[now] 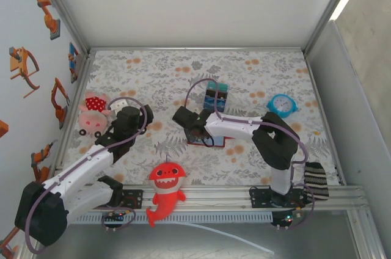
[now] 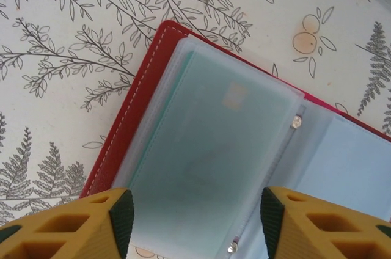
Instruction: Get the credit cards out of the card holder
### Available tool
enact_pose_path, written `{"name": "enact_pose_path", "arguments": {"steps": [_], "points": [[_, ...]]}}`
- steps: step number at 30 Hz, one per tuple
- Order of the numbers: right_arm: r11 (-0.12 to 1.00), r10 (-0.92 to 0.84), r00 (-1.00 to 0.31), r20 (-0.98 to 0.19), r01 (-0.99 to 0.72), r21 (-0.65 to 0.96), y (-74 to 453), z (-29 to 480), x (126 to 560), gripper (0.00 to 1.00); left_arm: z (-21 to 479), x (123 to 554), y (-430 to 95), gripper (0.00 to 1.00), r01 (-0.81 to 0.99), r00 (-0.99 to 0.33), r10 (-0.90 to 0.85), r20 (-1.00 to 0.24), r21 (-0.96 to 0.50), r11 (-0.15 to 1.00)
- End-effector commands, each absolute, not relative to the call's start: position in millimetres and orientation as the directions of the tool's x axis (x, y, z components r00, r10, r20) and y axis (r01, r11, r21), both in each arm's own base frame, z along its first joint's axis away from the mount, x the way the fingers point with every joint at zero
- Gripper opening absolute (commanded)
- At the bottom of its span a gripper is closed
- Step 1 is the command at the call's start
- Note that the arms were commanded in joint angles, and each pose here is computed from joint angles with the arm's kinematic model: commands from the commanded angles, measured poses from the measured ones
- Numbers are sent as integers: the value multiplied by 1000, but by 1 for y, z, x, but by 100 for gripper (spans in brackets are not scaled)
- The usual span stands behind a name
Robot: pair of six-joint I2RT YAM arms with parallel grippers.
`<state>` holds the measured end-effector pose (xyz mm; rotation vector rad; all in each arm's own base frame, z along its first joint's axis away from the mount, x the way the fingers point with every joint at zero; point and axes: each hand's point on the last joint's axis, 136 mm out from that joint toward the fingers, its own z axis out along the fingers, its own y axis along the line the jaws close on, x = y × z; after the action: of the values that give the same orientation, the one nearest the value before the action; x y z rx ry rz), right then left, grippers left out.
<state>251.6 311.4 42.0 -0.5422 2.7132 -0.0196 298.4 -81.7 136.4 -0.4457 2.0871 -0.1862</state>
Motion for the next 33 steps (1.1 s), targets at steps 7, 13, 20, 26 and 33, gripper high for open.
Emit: {"name": "enact_pose_path", "arguments": {"steps": [7, 13, 20, 26, 33], "points": [[925, -376, -863, -337, -374, -75, 317, 36, 250, 54, 133, 305, -90, 97, -228, -496, -390, -776, -317, 921], [929, -358, -873, -330, -367, -37, 319, 30, 245, 55, 132, 307, -94, 97, -218, -508, -390, -768, -323, 921], [934, -354, -890, -286, -355, -49, 310, 16, 238, 50, 133, 309, -100, 97, -198, -523, -383, -761, -328, 924], [937, -345, -892, -294, -347, -45, 305, 19, 239, 42, 134, 310, -104, 97, -180, -531, -375, -760, -331, 926], [940, -338, -891, -304, -337, -57, 298, 21, 243, 29, 137, 311, -106, 97, -171, -534, -369, -761, -330, 928]]}}
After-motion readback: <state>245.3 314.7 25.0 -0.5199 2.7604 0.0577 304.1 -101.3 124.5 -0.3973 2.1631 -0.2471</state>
